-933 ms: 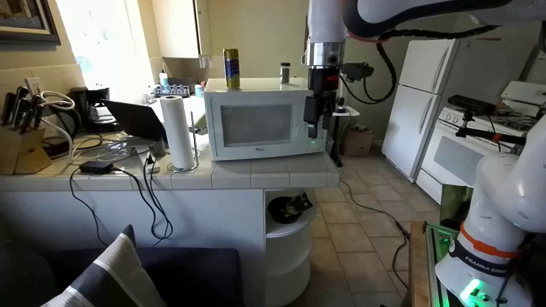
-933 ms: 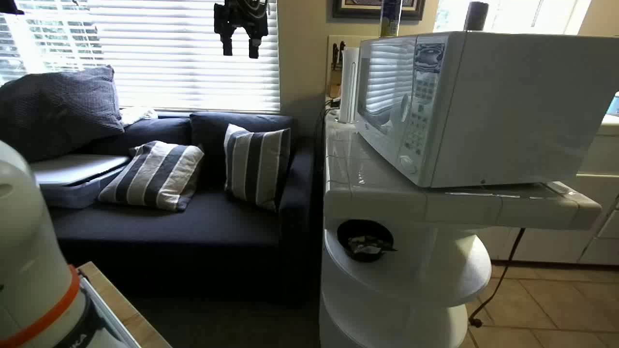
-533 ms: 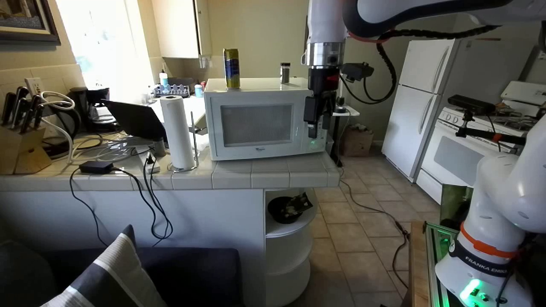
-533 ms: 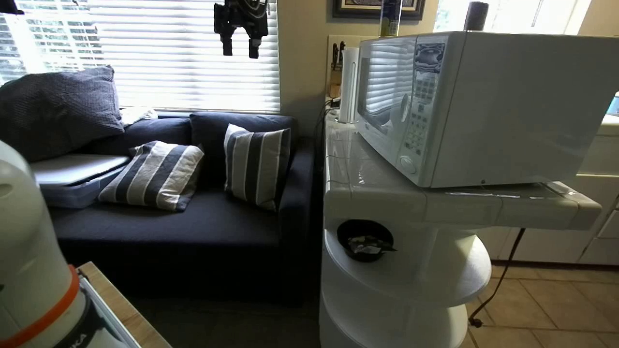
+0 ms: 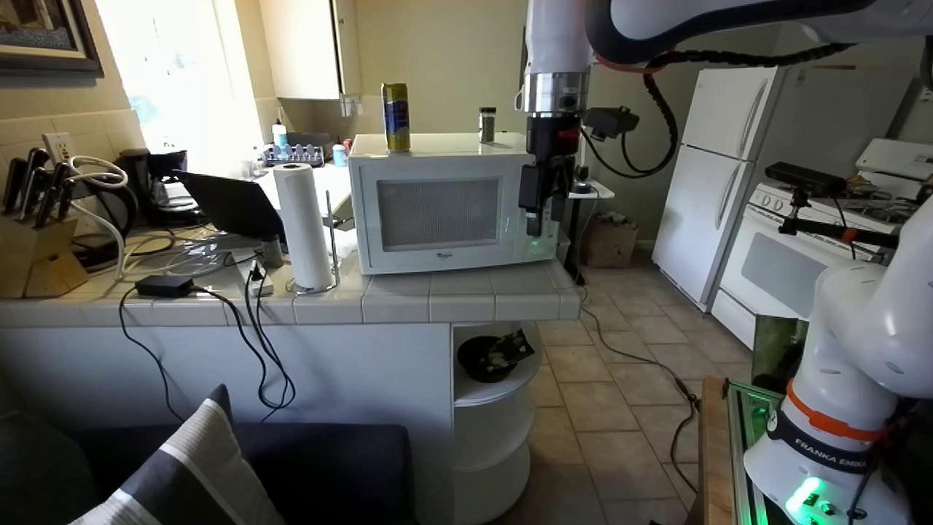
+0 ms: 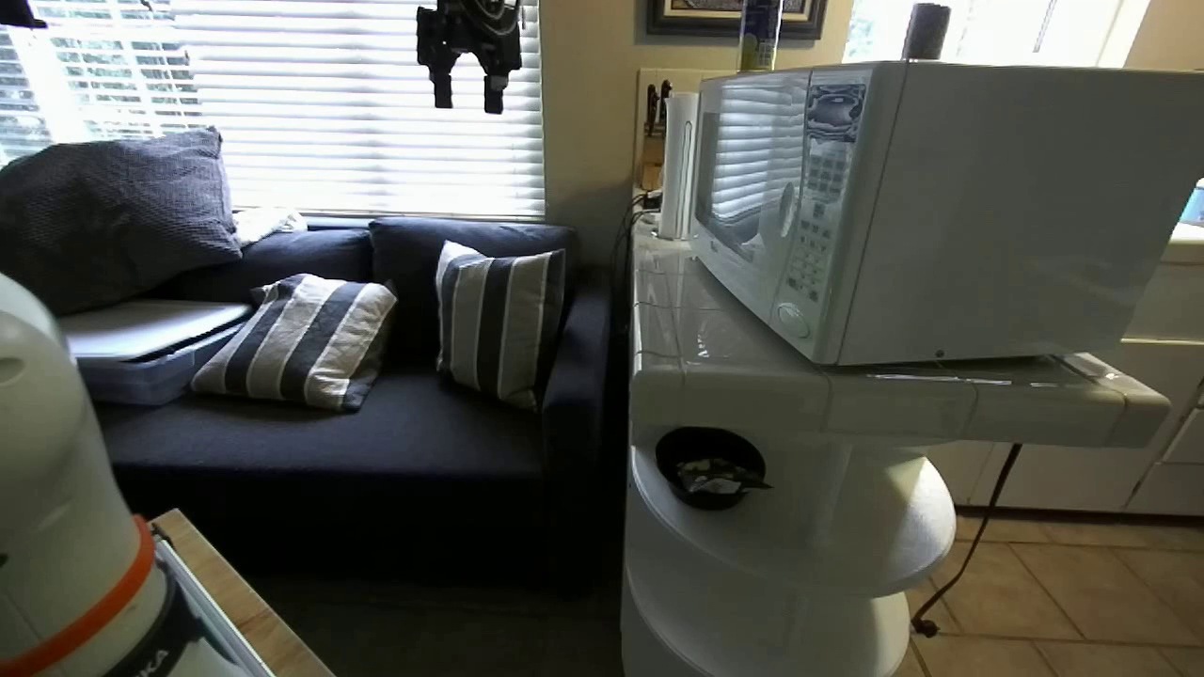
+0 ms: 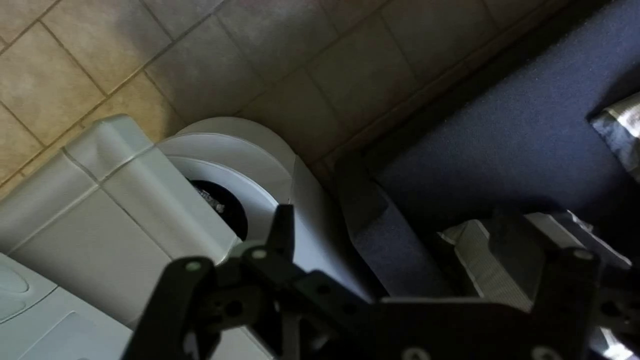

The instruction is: Open the microwave door.

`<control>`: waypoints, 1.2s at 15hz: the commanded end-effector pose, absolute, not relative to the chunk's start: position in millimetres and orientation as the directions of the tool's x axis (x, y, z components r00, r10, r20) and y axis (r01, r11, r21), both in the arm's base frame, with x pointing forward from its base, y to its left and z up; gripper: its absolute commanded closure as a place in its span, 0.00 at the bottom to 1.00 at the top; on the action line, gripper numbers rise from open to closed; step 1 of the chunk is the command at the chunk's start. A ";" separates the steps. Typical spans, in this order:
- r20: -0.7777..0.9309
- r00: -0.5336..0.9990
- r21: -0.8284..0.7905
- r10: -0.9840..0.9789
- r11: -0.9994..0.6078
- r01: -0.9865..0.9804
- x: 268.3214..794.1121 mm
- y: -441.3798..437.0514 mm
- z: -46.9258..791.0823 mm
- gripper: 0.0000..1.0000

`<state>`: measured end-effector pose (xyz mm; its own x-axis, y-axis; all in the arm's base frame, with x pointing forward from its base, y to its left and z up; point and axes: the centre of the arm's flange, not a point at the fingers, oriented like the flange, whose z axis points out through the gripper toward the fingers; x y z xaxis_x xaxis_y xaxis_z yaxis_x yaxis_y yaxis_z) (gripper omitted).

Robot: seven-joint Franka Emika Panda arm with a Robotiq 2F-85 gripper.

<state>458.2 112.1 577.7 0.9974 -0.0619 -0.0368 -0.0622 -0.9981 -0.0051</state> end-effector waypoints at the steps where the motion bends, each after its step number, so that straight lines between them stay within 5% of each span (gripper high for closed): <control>1: 0.061 0.978 0.077 -0.199 -0.976 -0.203 467.6 108.9 561.4 0.00; 7: 0.248 0.913 0.273 -0.324 -0.881 -0.387 495.3 42.7 498.2 0.00; 8: 0.277 0.890 0.278 -0.362 -0.857 -0.435 502.0 26.9 485.0 0.25; 10: 0.328 0.848 0.311 -0.416 -0.800 -0.513 507.6 2.5 462.0 0.32; 18: 0.442 0.603 0.375 -0.664 -0.474 -0.797 526.6 -69.3 383.1 0.94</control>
